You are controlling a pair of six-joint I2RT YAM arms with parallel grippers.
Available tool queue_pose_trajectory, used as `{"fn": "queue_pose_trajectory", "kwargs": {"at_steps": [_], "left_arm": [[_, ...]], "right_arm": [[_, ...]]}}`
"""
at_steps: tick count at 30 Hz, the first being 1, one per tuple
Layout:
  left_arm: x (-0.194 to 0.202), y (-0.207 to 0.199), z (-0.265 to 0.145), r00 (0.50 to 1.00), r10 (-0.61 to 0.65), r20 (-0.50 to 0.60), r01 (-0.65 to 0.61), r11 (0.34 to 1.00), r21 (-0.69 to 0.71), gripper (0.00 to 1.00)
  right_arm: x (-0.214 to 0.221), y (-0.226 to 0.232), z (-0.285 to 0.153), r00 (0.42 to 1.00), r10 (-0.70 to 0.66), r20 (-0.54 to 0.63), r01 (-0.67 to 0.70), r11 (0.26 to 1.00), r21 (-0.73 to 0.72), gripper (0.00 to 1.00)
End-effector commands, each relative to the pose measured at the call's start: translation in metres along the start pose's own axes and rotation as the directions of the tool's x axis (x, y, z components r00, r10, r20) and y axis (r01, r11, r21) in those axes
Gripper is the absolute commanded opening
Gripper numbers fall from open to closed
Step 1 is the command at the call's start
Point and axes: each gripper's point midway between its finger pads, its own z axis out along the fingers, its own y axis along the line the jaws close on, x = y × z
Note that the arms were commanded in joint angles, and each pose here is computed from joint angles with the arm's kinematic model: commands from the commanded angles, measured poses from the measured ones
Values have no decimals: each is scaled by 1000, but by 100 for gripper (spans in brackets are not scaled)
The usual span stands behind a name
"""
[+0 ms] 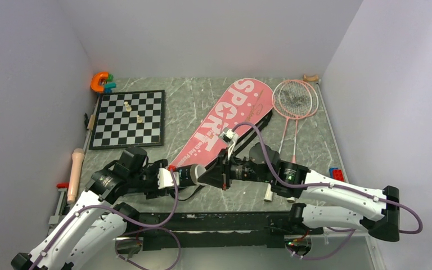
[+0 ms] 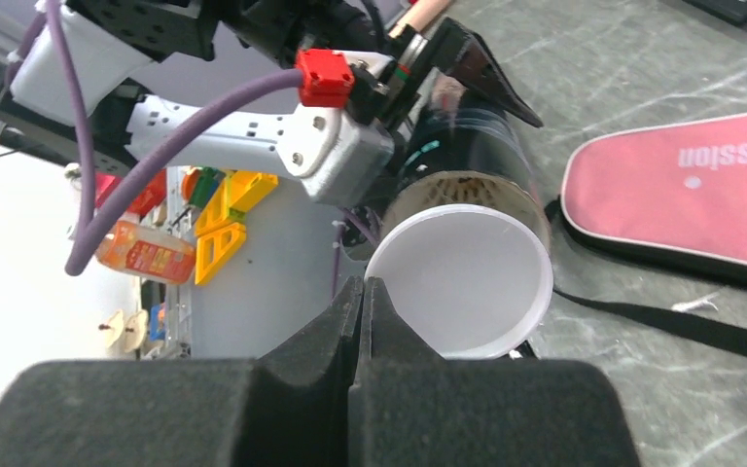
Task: Pack up the badminton gear
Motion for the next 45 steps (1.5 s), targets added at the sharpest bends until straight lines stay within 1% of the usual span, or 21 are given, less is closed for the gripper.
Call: {"fn": "queue_pose_trajectory", "kwargs": {"at_steps": [1, 8, 17, 26, 27, 31, 33, 38, 42, 44, 45], "left_arm": [[-22, 9, -7, 996, 61, 69, -59, 998, -23, 0], [-26, 9, -11, 994, 71, 83, -69, 997, -23, 0], [-30, 7, -14, 993, 78, 94, -77, 997, -17, 0], [-32, 5, -14, 992, 76, 101, -76, 997, -8, 0], [-32, 6, -14, 992, 77, 102, -76, 997, -8, 0], [-32, 5, -14, 992, 77, 103, -76, 997, -7, 0], [-32, 5, -14, 992, 76, 103, -76, 997, -6, 0], [-34, 5, -14, 991, 71, 111, -70, 997, -7, 0], [-37, 6, -15, 991, 64, 120, -63, 998, -8, 0], [-37, 6, -15, 991, 59, 122, -59, 998, -7, 0], [-37, 6, -15, 991, 58, 120, -58, 998, -7, 0]], "right_arm": [[-18, 28, 8, 997, -54, 54, 60, 989, -137, 0], [-13, 20, 15, 998, -38, 42, 44, 989, -141, 0], [-18, 11, 15, 997, -10, 79, 23, 985, -171, 0], [-13, 4, 23, 998, 11, 59, 1, 979, -204, 0], [-12, 4, 25, 999, 15, 53, -4, 979, -204, 4], [-10, 2, 29, 998, 35, 47, -24, 978, -206, 31], [-10, 2, 28, 998, 40, 53, -28, 978, -205, 37], [-14, -1, 21, 995, 52, 84, -35, 979, -200, 59], [-18, 1, 11, 993, 61, 106, -39, 979, -202, 63], [-21, 1, 5, 990, 67, 124, -41, 979, -197, 61], [-22, 1, 1, 989, 67, 134, -41, 980, -193, 58]]}}
